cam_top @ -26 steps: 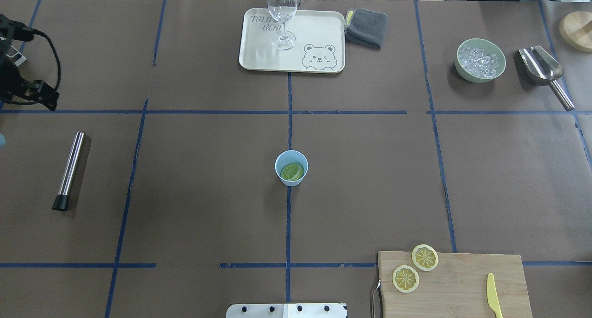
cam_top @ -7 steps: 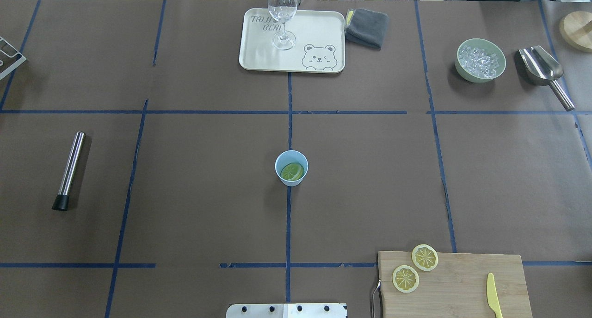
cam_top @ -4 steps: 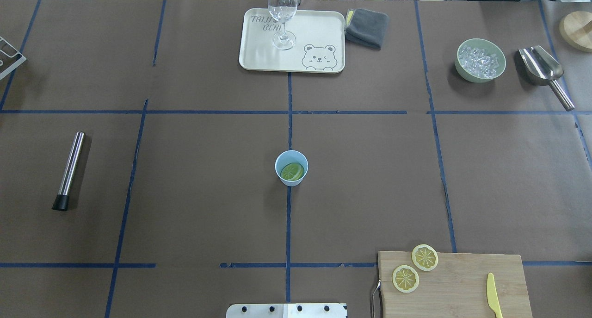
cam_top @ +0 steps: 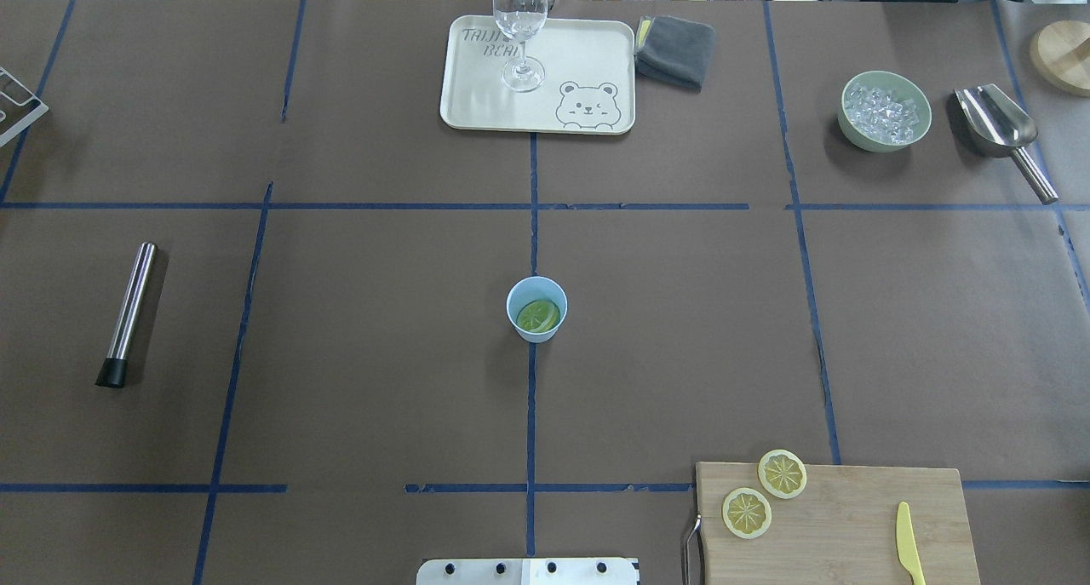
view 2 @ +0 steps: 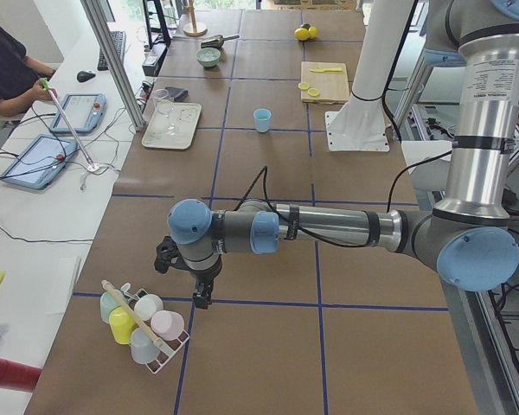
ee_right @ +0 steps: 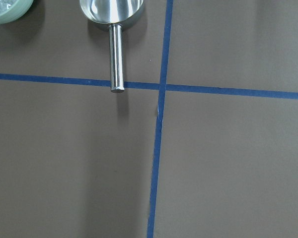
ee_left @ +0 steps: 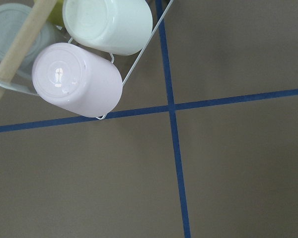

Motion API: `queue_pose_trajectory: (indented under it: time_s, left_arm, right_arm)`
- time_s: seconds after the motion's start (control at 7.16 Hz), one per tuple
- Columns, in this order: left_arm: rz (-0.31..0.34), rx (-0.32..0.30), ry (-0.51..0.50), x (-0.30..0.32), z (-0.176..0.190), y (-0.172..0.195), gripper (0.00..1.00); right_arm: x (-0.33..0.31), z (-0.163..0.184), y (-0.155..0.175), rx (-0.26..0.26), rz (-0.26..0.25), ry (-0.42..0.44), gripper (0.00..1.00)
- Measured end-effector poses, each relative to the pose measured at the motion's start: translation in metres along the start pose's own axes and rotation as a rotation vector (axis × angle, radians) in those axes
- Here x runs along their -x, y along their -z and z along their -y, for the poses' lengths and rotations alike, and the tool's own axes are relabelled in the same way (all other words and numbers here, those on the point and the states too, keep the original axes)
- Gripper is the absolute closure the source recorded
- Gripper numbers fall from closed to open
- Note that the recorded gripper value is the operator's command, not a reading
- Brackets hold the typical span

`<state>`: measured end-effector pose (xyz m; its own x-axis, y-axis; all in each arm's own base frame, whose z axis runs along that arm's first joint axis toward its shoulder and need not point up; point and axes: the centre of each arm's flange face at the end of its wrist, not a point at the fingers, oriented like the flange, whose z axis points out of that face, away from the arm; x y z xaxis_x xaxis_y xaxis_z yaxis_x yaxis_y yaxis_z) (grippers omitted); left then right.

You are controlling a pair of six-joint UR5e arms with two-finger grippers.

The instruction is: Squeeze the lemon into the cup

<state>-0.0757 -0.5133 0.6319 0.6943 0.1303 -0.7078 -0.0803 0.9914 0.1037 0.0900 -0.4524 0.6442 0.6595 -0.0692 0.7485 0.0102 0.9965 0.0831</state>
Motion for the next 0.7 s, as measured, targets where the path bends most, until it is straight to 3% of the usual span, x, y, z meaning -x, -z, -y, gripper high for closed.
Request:
queue_pose_trajectory:
  time_s: [0.7]
  left_arm:
    - [-0.001,-0.004,-0.005,-0.0024,0.0014,0.0018,0.00]
  right_arm:
    - [0.0002,0.0005,0.0003,-0.004,0.000,0.004,0.00]
